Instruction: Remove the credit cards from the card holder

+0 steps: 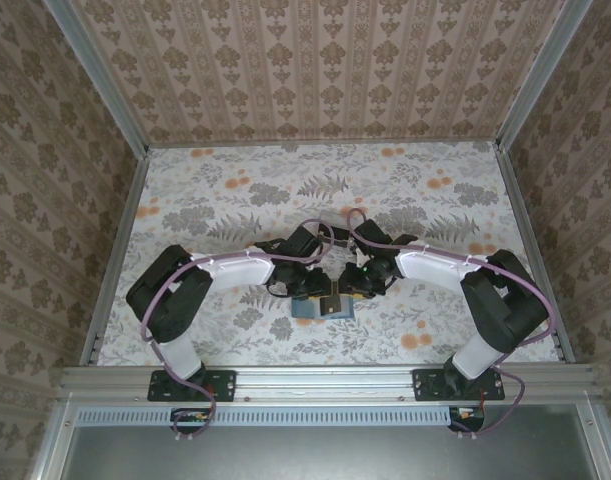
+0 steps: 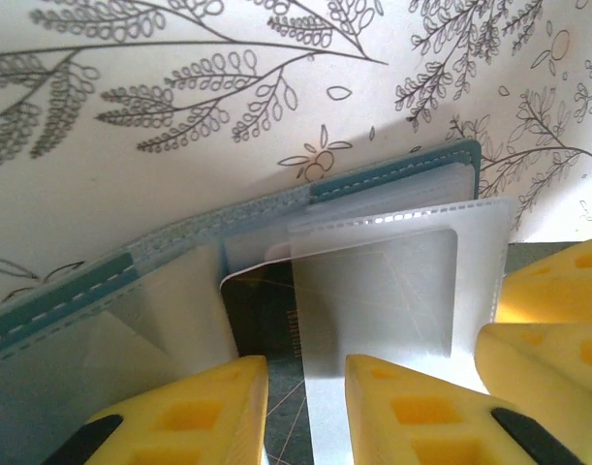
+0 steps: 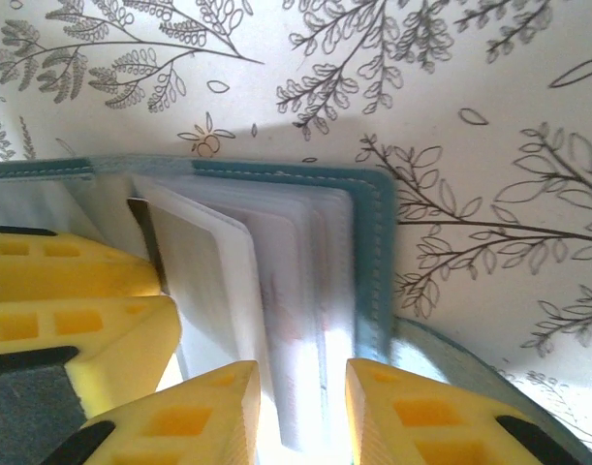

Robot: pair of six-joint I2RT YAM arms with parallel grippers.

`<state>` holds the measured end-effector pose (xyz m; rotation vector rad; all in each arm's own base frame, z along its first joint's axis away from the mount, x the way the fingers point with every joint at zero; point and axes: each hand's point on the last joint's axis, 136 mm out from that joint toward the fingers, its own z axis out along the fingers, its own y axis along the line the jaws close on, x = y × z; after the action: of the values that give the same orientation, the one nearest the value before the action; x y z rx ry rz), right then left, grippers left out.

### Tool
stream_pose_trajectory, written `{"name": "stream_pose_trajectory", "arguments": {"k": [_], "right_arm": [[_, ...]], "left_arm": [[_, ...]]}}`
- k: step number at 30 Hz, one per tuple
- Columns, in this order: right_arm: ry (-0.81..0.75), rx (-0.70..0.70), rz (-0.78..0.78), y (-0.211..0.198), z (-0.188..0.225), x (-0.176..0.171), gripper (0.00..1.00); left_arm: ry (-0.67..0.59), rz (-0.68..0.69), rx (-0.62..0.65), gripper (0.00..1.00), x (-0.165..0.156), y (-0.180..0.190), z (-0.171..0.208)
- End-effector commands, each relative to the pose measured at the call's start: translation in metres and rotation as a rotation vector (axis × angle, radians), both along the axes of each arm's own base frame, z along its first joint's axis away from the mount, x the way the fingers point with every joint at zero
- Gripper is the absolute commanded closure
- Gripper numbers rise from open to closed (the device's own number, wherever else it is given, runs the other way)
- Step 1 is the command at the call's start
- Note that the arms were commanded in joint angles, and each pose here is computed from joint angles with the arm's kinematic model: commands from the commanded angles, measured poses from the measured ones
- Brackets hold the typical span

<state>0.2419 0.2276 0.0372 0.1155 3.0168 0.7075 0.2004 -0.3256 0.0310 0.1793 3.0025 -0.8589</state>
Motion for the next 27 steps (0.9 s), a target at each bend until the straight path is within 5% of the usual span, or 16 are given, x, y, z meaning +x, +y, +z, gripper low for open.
{"name": "stream_pose_trajectory", "arguments": {"k": [1,11,27], "right_arm": [[-0.039,-0.039,0.001,-0.005,0.015,0.004,0.7],[-0.037,0.128,0.025,0.03,0.03,0.007,0.72],[0.062,0.11,0.044,0.034,-0.01,-0.004,0.72]], "left_arm": [[-0.033,-0.002,0.035,0.71,0.004,0.008,0.011],[-0.047,0.045,-0.001,0.68,0.009,0.014,0.019],[0.012,0.092,-0.073,0.68,0.007,0.013,0.001]]}}
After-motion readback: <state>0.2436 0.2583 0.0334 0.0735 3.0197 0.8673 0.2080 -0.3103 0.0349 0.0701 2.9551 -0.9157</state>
